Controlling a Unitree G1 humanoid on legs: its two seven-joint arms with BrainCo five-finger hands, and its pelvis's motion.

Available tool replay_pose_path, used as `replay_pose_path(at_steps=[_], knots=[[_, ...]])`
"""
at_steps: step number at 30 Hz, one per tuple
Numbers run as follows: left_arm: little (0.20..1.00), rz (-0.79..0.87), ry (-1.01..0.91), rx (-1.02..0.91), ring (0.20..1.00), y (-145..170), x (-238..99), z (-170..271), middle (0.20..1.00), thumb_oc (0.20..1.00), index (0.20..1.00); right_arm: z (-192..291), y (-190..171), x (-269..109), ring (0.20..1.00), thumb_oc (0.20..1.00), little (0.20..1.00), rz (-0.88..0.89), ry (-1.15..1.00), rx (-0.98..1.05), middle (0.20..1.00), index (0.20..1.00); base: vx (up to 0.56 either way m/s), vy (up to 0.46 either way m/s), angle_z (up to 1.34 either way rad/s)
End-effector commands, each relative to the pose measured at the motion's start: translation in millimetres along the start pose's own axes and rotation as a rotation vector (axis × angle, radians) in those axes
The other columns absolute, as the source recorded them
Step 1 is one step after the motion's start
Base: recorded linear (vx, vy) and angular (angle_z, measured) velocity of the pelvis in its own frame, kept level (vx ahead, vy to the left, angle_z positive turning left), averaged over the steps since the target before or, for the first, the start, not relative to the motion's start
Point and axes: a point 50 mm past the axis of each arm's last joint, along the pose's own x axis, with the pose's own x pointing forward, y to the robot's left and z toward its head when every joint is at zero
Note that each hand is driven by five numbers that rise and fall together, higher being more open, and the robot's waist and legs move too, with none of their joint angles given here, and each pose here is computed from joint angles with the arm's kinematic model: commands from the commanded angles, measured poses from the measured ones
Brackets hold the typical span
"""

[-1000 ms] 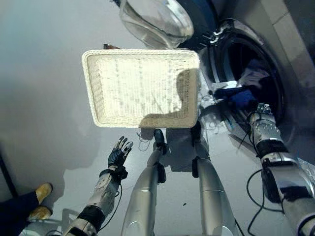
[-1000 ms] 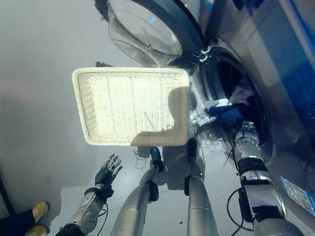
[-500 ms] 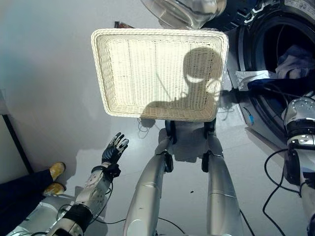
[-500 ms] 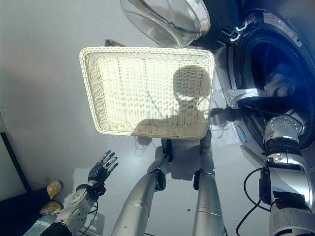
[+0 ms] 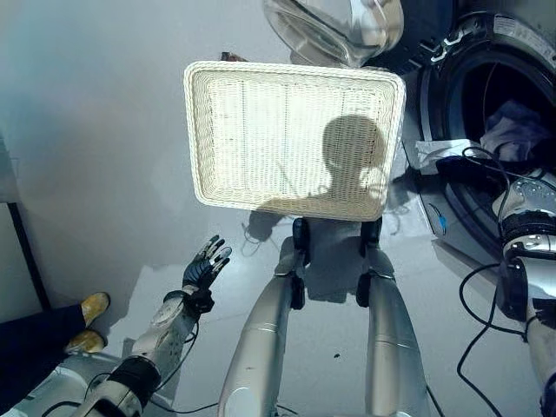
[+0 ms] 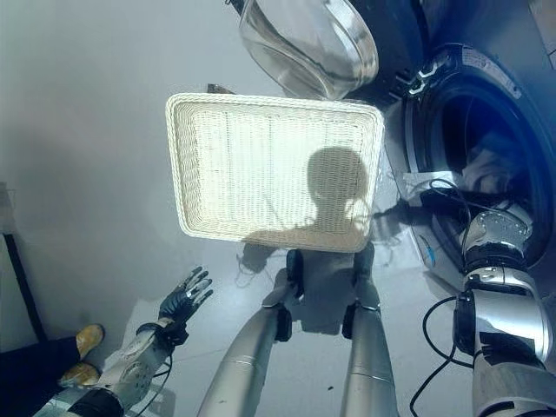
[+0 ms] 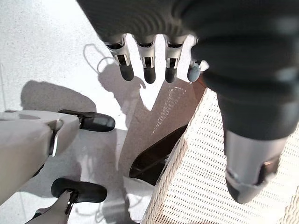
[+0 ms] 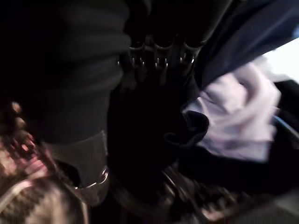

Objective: Put the clothes into the washing machine.

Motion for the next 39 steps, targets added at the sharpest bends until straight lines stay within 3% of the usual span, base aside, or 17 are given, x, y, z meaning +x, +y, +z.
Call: replay_pose_path(at_steps=[1,7,11,13,14,16,17,18,22,25,30,39], knots=[[1.000,0.026,0.015,-0.075,1.000,-5.4,-6.1,-22.0,1.000,1.000,1.000,70.6,40.4,5.3,1.000,1.000,1.000,0.363,-0.213,-0.168,1.000,1.000,-0.02,0.031,0.03],[1.000,0.009,0.011,-0.093,1.000,-9.1,-5.6,-24.2,1.000,1.000,1.000,41.1,42.8,-5.2,1.000,1.000,1.000,0.538,-0.141,-0.300,1.000,1.000,-0.02,0.040,-0.02],[1.000,0.004,0.013,-0.101,1.000,-10.1,-5.9,-28.1,1.000,1.000,1.000,30.0,25.6,-2.0,1.000,1.000,1.000,0.578,-0.012,-0.233,1.000,1.000,-0.01,0.048,-0.06],[1.000,0.009,0.011,-0.115,1.000,-12.1,-6.0,-33.3,1.000,1.000,1.000,14.3,-7.2,-2.2,1.000,1.000,1.000,0.595,0.135,-0.129,1.000,1.000,-0.02,0.101,-0.06],[1.000,0.011,0.008,-0.121,1.000,-13.2,-5.3,-34.6,1.000,1.000,1.000,6.7,-24.7,-3.8,1.000,1.000,1.000,0.564,0.176,-0.110,1.000,1.000,-0.02,0.074,-0.02],[1.000,0.011,0.008,-0.121,1.000,-13.2,-5.3,-34.6,1.000,1.000,1.000,6.7,-24.7,-3.8,1.000,1.000,1.000,0.564,0.176,-0.110,1.000,1.000,-0.01,0.058,-0.02],[1.000,0.020,0.003,-0.134,1.000,-16.4,-4.4,-37.2,1.000,1.000,1.000,6.1,-55.6,-2.7,1.000,1.000,1.000,0.422,0.150,-0.114,1.000,1.000,-0.02,0.075,-0.05],[1.000,0.020,0.003,-0.134,1.000,-16.4,-4.4,-37.2,1.000,1.000,1.000,6.1,-55.6,-2.7,1.000,1.000,1.000,0.422,0.150,-0.114,1.000,1.000,-0.03,0.111,-0.04],[1.000,0.031,0.002,-0.142,1.000,-20.5,-3.2,-42.1,1.000,1.000,1.000,11.8,-102.9,-2.3,1.000,1.000,1.000,0.139,0.037,-0.129,1.000,1.000,-0.02,0.061,0.01],[1.000,0.031,0.001,-0.147,1.000,-23.2,-2.3,-43.3,1.000,1.000,1.000,9.2,-119.1,-5.9,1.000,1.000,1.000,0.062,0.014,-0.135,1.000,1.000,-0.02,0.046,0.02],[1.000,0.027,-0.004,-0.157,1.000,-32.6,0.2,-45.8,1.000,1.000,1.000,6.1,-142.5,-14.1,1.000,1.000,1.000,-0.028,-0.027,-0.220,1.000,1.000,-0.03,0.069,0.03],[1.000,0.037,-0.003,-0.187,1.000,-40.2,2.4,-50.4,1.000,1.000,1.000,-2.6,-160.0,-26.8,1.000,1.000,1.000,-0.012,-0.036,-0.419,1.000,1.000,-0.04,0.075,0.01]])
